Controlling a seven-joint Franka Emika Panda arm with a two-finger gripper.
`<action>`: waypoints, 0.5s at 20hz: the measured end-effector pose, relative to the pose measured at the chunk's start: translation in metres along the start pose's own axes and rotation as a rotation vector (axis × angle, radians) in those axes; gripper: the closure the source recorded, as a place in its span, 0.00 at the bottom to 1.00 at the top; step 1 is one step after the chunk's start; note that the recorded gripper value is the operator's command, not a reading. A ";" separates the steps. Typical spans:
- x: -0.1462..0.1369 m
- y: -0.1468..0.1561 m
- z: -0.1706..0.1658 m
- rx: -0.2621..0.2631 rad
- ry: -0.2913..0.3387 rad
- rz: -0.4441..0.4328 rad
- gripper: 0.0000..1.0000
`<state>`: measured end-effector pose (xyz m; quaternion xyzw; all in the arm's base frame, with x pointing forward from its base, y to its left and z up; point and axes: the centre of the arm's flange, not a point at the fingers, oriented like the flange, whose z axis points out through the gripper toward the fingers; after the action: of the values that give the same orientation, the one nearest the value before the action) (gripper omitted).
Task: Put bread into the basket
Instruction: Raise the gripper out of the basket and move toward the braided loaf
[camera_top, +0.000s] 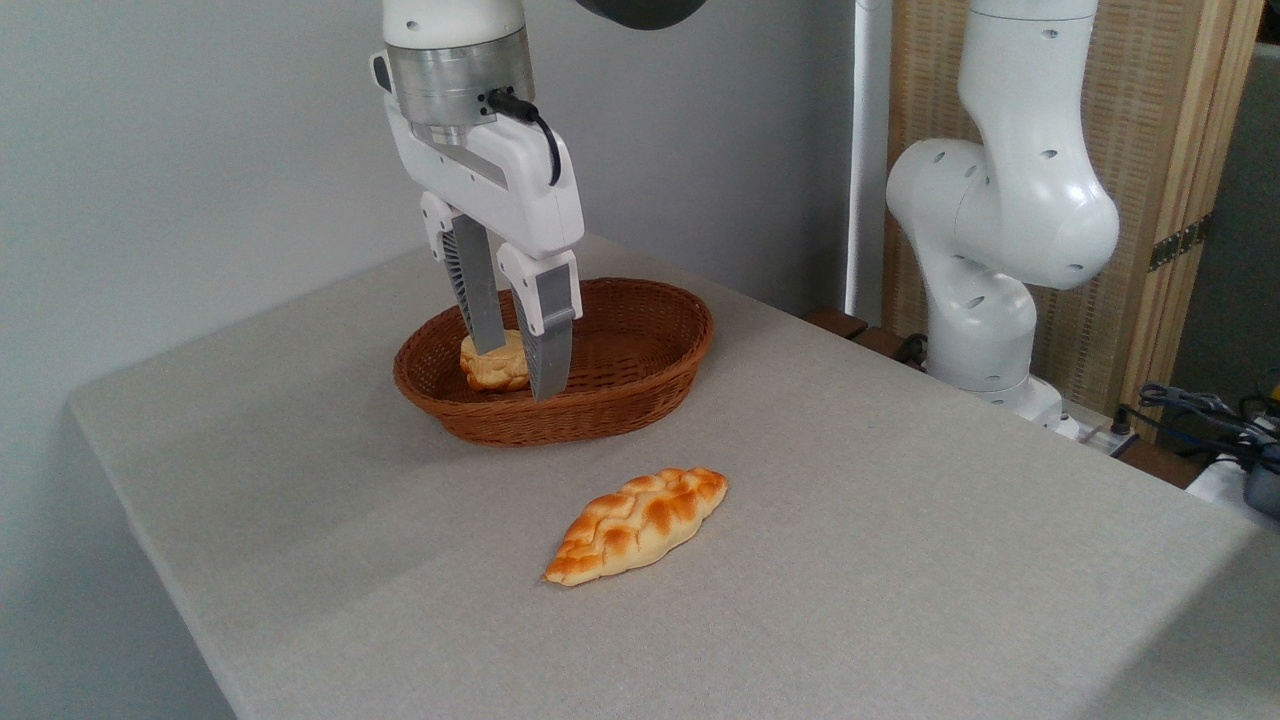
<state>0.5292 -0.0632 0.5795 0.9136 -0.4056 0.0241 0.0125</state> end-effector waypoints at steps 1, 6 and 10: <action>0.000 0.000 0.000 -0.001 -0.001 0.005 0.00; -0.002 0.003 0.003 -0.022 -0.025 0.007 0.00; -0.003 0.004 0.002 -0.024 -0.027 0.007 0.00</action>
<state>0.5240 -0.0639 0.5773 0.9123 -0.4091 0.0070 0.0179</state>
